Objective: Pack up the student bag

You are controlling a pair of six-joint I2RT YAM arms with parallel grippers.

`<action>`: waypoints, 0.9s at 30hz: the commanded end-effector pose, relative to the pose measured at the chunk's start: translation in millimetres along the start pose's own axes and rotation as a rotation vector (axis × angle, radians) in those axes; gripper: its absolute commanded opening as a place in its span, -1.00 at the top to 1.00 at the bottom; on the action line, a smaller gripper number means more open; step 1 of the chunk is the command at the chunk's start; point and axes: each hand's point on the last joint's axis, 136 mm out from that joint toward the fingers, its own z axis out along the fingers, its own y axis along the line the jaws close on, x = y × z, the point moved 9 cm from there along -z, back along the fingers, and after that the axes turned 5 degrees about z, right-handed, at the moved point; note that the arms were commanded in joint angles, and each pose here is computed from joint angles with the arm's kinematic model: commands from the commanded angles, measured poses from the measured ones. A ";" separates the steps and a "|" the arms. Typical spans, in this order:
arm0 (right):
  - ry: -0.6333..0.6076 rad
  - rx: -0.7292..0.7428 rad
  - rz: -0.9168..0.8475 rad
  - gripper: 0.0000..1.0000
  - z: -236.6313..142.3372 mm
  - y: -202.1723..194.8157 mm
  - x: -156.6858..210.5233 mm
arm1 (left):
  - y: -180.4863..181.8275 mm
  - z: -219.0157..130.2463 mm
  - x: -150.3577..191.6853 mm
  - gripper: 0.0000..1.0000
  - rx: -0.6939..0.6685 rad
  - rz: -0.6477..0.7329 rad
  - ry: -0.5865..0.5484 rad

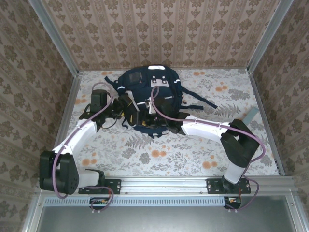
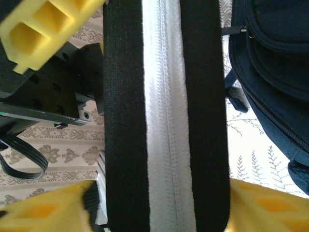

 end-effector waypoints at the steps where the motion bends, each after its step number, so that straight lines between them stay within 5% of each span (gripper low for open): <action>1: -0.067 -0.019 -0.015 -0.14 -0.8 9.8 -12.0 | -5.2 3.1 2.3 -0.34 0.054 -0.005 0.017; 5: -0.108 -0.007 -0.024 0.29 -7.5 5.9 -16.8 | -7.7 0.9 3.4 -0.53 0.051 0.016 0.018; 12: -0.203 0.065 -0.049 0.37 -47.5 -9.8 -27.4 | -8.4 -16.8 3.5 -0.91 -0.080 0.248 -0.088; 17: -0.269 0.174 -0.012 0.37 -92.9 -37.7 -36.4 | -20.7 -21.2 10.3 -0.92 -0.117 0.503 -0.088; 27: -0.387 0.318 0.116 0.36 -176.7 -84.9 -40.7 | -65.2 22.5 42.5 -0.68 -0.177 1.097 0.143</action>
